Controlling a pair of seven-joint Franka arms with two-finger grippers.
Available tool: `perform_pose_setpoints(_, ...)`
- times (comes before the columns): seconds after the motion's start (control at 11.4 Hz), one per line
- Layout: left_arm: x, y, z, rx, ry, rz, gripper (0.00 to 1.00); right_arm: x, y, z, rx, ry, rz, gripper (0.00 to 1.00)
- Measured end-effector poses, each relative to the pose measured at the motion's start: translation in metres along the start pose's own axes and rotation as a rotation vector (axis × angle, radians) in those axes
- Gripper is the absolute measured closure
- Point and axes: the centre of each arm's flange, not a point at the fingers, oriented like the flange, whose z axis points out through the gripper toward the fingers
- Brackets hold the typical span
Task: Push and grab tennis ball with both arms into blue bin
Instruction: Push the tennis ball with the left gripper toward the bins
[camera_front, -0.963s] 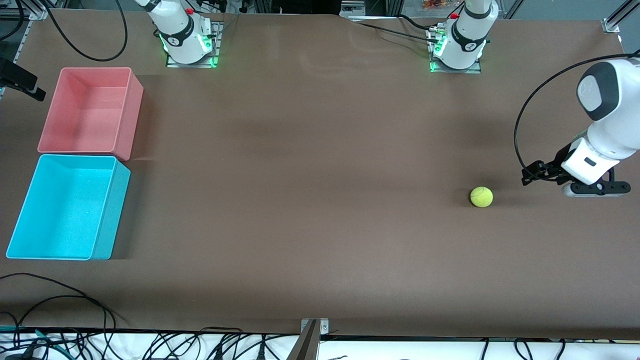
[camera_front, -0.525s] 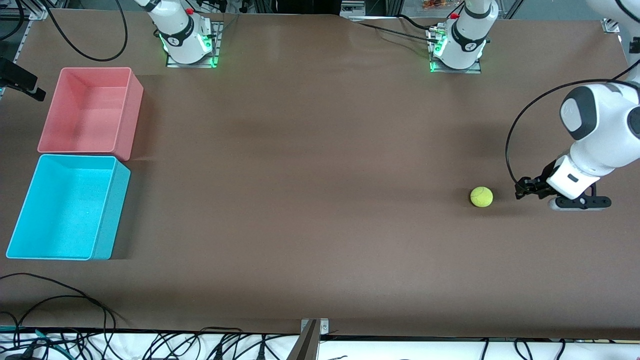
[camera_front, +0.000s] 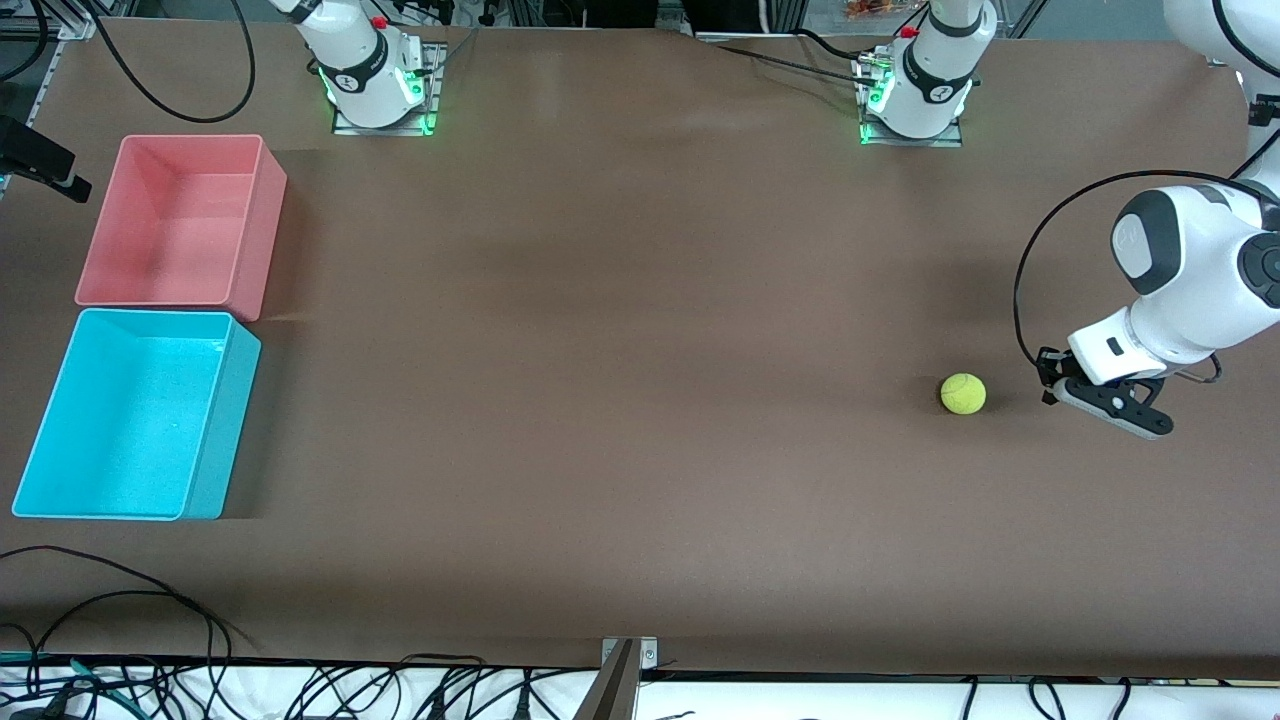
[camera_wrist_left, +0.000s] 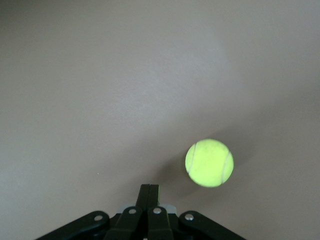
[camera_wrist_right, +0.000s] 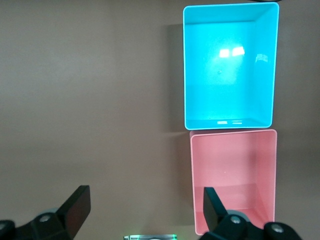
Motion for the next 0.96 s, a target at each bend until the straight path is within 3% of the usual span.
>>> perform_pose_setpoints(0.61,-0.016,-0.012,0.049,-0.072,-0.044,0.730,0.99,0.000,0.000,0.000,0.000,0.000,0.000,0.00)
perform_pose_setpoints(0.96,-0.018,-0.010,0.074,-0.124,-0.028,0.865,0.99,0.000,0.000,0.000,0.000,-0.001,0.000,0.00)
